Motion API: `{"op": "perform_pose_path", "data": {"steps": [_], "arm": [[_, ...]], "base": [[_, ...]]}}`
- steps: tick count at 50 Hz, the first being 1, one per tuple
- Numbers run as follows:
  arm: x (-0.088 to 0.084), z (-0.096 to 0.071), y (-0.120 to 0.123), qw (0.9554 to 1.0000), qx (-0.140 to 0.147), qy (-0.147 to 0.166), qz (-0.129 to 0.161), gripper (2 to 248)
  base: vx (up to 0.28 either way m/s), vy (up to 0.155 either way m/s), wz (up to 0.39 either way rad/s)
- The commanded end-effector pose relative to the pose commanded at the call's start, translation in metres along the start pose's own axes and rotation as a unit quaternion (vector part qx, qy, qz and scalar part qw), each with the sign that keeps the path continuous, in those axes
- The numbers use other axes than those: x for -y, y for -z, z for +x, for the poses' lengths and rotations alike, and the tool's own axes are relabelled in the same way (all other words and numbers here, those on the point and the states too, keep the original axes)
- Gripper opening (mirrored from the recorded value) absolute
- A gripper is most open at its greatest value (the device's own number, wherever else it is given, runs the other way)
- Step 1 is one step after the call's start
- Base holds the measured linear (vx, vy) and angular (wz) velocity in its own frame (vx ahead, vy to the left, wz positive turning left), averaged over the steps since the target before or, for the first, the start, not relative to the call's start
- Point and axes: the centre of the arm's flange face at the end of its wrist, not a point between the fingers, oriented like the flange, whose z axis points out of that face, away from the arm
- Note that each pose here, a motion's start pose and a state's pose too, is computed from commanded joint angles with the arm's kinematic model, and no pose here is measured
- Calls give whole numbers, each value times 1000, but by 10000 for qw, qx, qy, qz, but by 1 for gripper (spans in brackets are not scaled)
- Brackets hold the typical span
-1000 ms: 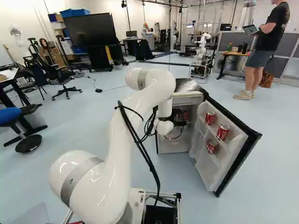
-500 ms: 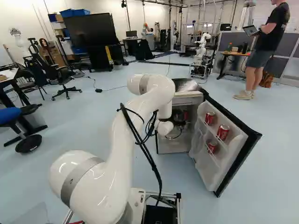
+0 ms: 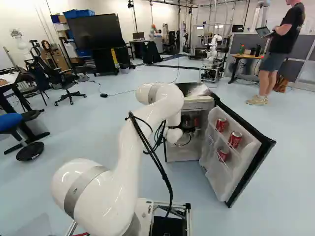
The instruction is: Grab a drink from the fridge
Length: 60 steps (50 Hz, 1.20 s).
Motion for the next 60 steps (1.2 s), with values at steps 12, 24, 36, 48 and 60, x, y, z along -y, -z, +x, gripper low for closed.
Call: {"op": "perform_pose_path", "data": {"steps": [12,24,36,48,60], "arm": [[4,1,-11,9999,-100,8,10,247],[7,2,-22,9998,-198,14,19,247],[10,3,-31,9996,-286,19,27,247],[13,4,-40,9993,-365,23,33,247],[15,4,-47,9990,-442,26,38,247]], "base": [[0,0,0],[0,0,0],[0,0,0],[0,0,0],[0,0,0]]}}
